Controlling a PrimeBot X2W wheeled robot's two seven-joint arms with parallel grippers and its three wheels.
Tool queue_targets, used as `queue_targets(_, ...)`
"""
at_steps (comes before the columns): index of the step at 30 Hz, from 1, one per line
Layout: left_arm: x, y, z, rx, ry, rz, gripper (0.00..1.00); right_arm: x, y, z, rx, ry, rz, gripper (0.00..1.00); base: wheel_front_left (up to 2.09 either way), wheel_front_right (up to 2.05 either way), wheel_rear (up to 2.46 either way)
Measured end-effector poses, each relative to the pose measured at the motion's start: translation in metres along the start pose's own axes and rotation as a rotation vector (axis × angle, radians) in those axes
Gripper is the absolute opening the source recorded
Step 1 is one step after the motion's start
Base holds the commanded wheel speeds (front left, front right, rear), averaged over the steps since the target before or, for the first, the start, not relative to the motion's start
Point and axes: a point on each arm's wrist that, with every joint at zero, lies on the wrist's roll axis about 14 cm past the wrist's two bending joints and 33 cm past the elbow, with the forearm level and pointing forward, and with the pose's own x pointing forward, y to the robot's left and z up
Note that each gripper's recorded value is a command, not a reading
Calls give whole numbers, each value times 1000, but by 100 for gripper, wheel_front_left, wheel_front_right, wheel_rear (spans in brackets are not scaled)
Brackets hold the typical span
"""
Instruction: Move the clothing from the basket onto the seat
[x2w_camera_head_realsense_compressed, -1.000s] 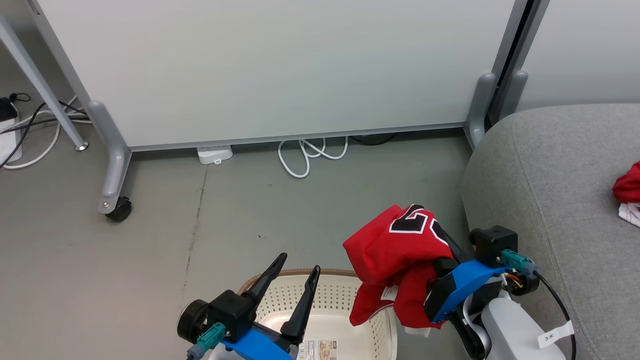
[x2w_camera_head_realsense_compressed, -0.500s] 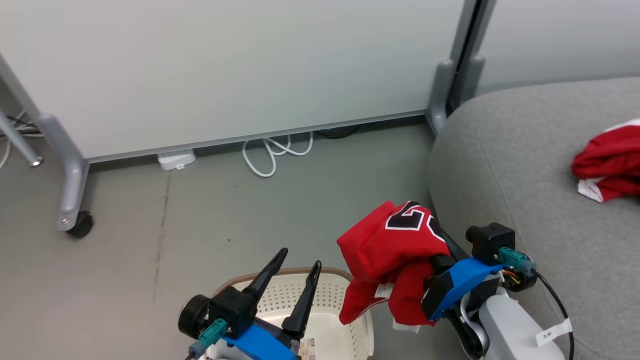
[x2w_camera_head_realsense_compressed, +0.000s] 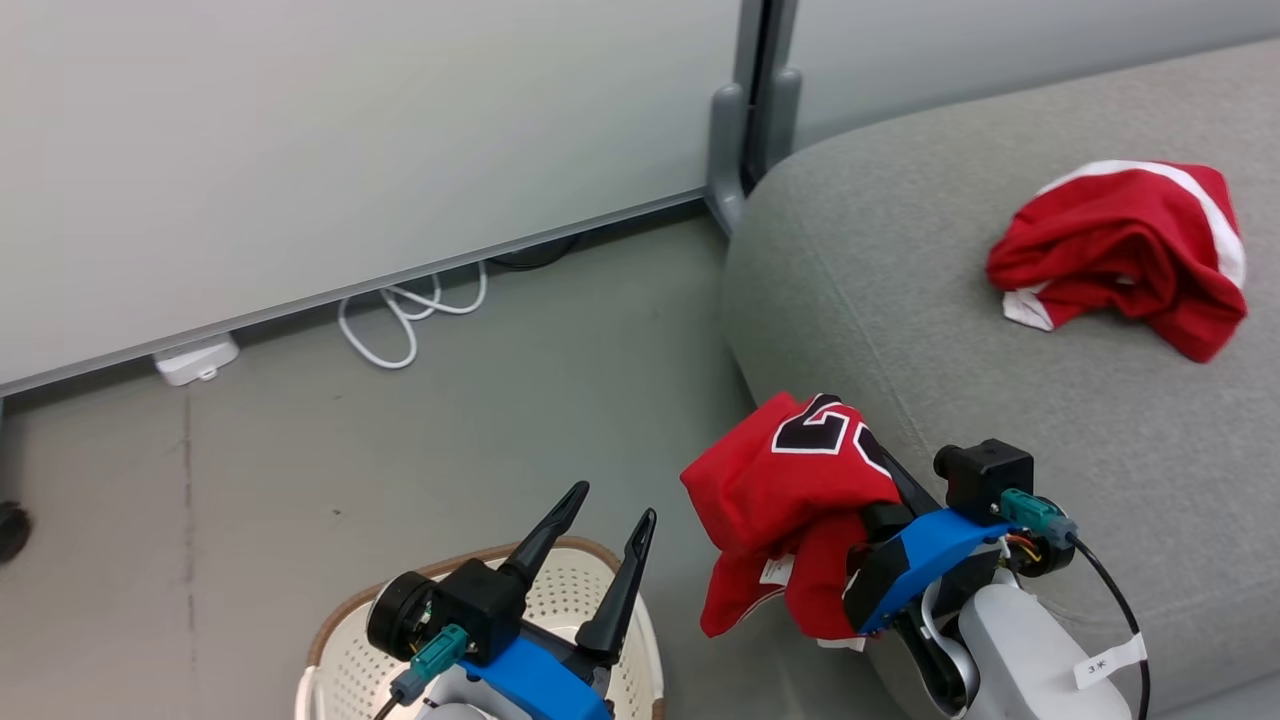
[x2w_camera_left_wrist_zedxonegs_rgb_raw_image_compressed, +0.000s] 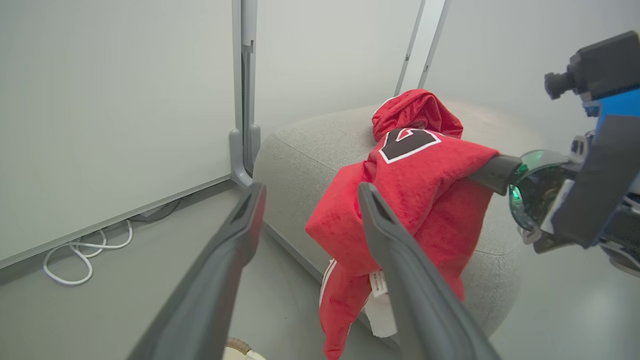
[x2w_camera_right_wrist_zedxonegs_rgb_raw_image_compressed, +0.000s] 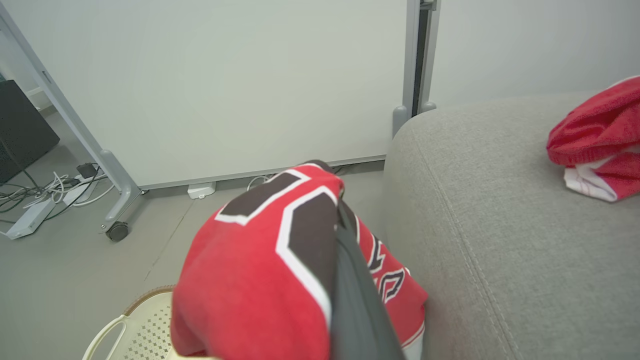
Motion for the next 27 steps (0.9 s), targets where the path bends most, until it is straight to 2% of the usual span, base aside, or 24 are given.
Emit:
queue_targets(14, 29, -38, -9, 2, 32, -163, 100, -33, -49, 4, 13, -19, -151, 0, 0, 0, 0)
queue_targets(27, 41, -56, -14, 2, 47, -239, 100, -51, -72, 5, 16, -23, -225, 0, 0, 0, 0)
